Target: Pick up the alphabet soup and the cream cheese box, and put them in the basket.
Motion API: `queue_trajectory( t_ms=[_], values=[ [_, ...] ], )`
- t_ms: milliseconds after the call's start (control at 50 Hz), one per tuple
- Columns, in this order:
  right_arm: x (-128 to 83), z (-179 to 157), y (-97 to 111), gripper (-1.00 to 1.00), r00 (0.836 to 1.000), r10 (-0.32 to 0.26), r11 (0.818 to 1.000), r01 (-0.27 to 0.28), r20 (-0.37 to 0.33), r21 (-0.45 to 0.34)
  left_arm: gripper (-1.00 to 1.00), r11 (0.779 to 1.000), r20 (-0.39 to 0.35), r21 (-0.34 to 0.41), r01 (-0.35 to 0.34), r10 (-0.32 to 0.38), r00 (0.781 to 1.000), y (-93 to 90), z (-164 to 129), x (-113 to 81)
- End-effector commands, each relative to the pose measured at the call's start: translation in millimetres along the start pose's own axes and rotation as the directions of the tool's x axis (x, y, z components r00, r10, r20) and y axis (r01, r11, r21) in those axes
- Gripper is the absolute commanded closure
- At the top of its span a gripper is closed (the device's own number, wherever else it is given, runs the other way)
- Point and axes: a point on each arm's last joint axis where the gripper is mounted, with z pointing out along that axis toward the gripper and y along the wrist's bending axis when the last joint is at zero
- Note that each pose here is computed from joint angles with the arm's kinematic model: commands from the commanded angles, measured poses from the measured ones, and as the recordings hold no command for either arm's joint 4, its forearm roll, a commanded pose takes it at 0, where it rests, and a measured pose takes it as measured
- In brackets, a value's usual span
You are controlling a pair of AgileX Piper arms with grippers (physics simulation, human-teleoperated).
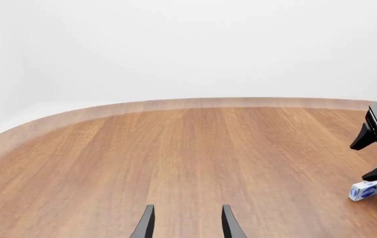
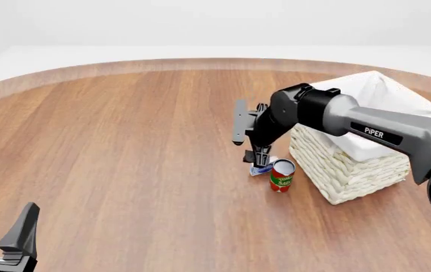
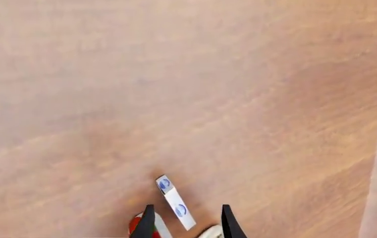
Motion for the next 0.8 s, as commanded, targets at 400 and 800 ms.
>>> queue_trajectory(
  t_ms=[400, 800],
  values=[
    [3.2, 19.5, 4.3, -1.00, 0.999, -0.042, 0.998, 0.041, -0.027, -0.049, -1.00, 1.000, 0.000, 0.000, 0.000, 0.000, 1.000, 0.0, 0.0, 0.0],
    [10.7, 30.4, 1.8, -1.00, 0.995, -0.097, 0.994, 0.096, -0.030, -0.043, -1.00, 1.000, 0.000, 0.000, 0.000, 0.000, 1.000, 0.0, 0.0, 0.0]
  ],
)
